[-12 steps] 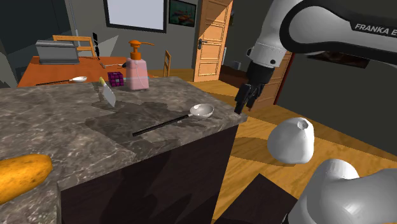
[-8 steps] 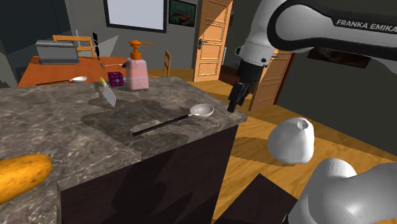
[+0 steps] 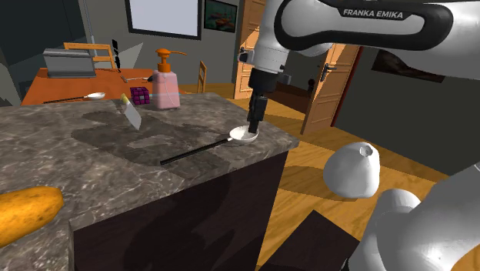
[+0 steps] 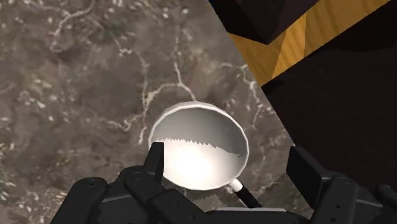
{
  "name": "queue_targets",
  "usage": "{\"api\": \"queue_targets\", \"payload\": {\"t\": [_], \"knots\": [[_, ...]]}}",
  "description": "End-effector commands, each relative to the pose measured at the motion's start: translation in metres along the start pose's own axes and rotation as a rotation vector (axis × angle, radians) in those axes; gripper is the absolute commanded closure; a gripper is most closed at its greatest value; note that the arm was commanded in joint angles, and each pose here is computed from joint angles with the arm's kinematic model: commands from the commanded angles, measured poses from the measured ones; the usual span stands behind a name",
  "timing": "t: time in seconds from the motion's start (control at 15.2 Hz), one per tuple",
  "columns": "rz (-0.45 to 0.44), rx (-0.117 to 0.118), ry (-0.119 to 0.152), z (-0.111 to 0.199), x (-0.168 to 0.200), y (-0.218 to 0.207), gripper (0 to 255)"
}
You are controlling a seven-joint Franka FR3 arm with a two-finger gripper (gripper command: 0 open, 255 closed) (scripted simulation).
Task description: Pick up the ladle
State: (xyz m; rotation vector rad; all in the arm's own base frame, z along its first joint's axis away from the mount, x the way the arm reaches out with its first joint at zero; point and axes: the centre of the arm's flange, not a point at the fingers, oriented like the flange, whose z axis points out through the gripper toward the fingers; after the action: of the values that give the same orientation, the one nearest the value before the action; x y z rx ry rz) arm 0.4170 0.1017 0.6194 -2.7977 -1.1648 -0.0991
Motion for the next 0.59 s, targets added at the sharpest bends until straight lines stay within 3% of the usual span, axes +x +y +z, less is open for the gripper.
{"api": "queue_targets", "payload": {"t": [0.0,0.46,0.53], "knots": [[-0.150,0.020,-0.011,0.007,0.028,-0.002,0],[-0.643,0.088,-0.047,0.024,0.111,-0.044,0],[-0.643,0.088,-0.047,0.029,0.111,-0.043,0]]}}
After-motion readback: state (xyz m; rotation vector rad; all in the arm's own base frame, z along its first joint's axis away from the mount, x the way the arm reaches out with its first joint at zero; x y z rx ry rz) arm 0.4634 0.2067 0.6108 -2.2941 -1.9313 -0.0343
